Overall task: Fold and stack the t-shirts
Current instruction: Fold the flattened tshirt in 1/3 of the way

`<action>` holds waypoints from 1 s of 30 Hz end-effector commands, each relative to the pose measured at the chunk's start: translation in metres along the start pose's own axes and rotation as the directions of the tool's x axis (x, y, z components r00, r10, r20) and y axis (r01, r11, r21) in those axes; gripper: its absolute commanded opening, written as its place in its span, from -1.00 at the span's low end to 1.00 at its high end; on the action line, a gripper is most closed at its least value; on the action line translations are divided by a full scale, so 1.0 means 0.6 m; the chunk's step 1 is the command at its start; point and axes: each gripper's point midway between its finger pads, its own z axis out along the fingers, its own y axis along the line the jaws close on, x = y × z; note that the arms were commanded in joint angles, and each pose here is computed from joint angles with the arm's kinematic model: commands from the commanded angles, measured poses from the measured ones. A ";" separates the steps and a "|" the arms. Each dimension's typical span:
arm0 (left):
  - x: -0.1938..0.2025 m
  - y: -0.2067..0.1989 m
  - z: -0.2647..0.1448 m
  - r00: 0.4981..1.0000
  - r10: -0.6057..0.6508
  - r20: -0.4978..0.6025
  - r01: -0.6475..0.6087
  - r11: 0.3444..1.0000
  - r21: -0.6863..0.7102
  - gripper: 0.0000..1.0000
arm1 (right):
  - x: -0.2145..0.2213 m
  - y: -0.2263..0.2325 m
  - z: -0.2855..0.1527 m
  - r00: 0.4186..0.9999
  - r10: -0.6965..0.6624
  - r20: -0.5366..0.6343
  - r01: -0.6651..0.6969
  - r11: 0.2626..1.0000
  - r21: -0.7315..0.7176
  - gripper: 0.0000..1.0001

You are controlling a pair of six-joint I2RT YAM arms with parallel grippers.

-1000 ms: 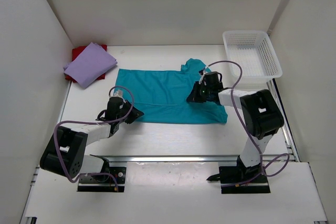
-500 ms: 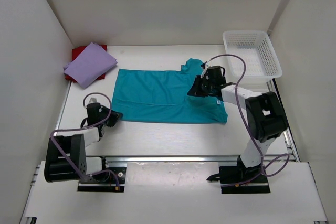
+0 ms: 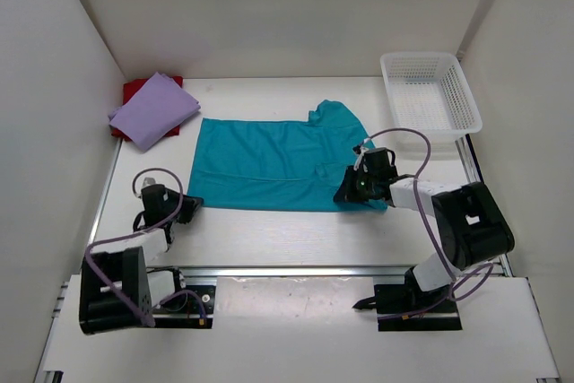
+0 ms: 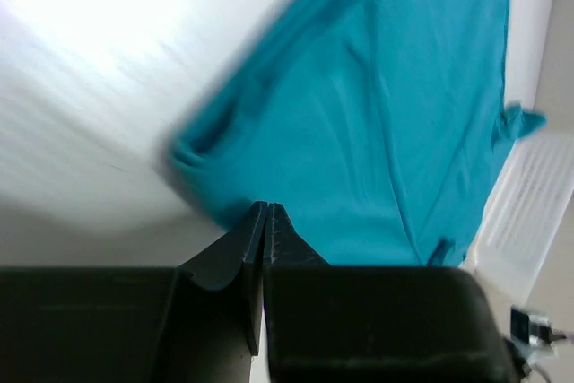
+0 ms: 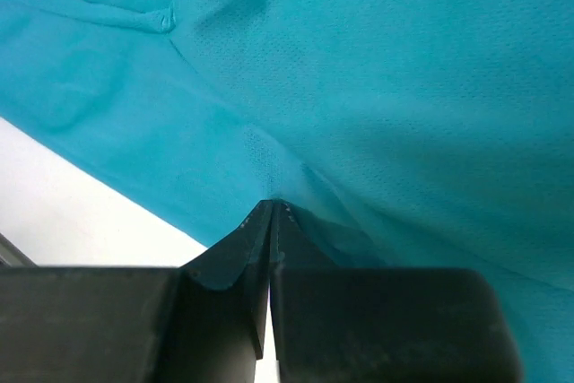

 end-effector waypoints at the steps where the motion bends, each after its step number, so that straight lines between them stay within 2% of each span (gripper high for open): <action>1: 0.001 -0.086 -0.017 0.985 0.161 0.060 -0.166 0.981 0.099 -0.74 | -0.010 -0.005 -0.008 0.998 -0.037 0.050 0.035 0.999 0.034 -1.00; 4: 0.072 -0.144 -0.026 0.948 0.317 0.024 -0.316 0.935 0.163 -0.70 | 0.035 -0.010 -0.004 0.999 -0.037 -0.015 0.037 0.999 0.028 -1.00; 6: 0.099 -0.154 -0.019 0.938 0.346 -0.017 -0.338 0.924 0.178 -0.71 | 0.076 -0.014 -0.006 0.998 -0.029 -0.059 0.031 0.999 0.036 -1.00; 8: 0.104 -0.144 -0.004 0.946 0.317 -0.061 -0.303 0.938 0.169 -0.74 | 0.098 -0.009 -0.013 0.996 -0.024 -0.083 0.027 0.999 0.037 -1.00; 10: 0.102 -0.101 0.007 0.961 0.241 -0.136 -0.224 0.966 0.130 -0.77 | 0.097 0.000 -0.028 0.998 -0.038 -0.053 0.040 0.999 0.037 -1.00; 13: 0.082 -0.059 0.002 0.977 0.153 -0.150 -0.139 0.985 0.100 -0.78 | 0.084 0.020 -0.047 0.999 -0.041 -0.025 0.041 0.999 0.019 -0.99; 15: 0.074 -0.025 -0.007 0.980 0.133 -0.148 -0.126 0.990 0.057 -0.78 | 0.066 0.035 -0.059 1.000 -0.029 0.001 0.029 1.000 -0.011 -0.86; 16: 0.061 -0.019 -0.011 0.985 0.122 -0.118 -0.116 0.992 0.055 -0.77 | 0.037 0.050 -0.067 0.998 -0.047 0.040 0.048 0.998 -0.032 -0.82; 19: 0.063 0.003 -0.025 0.985 0.115 -0.125 -0.111 0.993 0.038 -0.76 | -0.039 0.072 -0.081 0.991 -0.027 0.133 0.040 0.994 -0.100 -0.65; 20: 0.063 0.009 -0.028 0.985 0.108 -0.134 -0.105 0.994 0.031 -0.75 | -0.055 0.065 -0.076 0.990 -0.014 0.141 0.027 0.995 -0.093 -0.63; 22: 0.063 0.015 -0.033 0.981 0.120 -0.149 -0.117 0.993 0.026 -0.75 | -0.134 0.056 -0.072 0.976 -0.020 0.215 0.034 0.997 -0.063 -0.65; 23: 0.062 0.014 -0.034 0.981 0.123 -0.153 -0.121 0.992 0.028 -0.74 | -0.141 0.036 -0.052 0.983 -0.003 0.182 0.011 0.999 -0.041 -0.66; 25: 0.065 0.002 -0.035 0.976 0.136 -0.170 -0.130 0.991 0.045 -0.75 | -0.242 0.022 -0.051 0.960 -0.032 0.277 0.030 0.999 0.012 -0.68; 27: 0.065 -0.024 -0.035 0.971 0.160 -0.175 -0.146 0.985 0.088 -0.73 | -0.300 0.002 -0.036 0.949 -0.043 0.314 0.034 0.999 0.035 -0.67; 29: 0.066 -0.058 -0.033 0.961 0.209 -0.179 -0.188 0.974 0.128 -0.71 | -0.362 -0.019 -0.009 0.938 -0.057 0.341 0.035 0.997 0.072 -0.52; 30: 0.069 -0.078 -0.032 0.954 0.243 -0.177 -0.217 0.964 0.154 -0.69 | -0.362 -0.044 0.015 0.949 -0.047 0.312 0.013 0.994 0.112 -0.41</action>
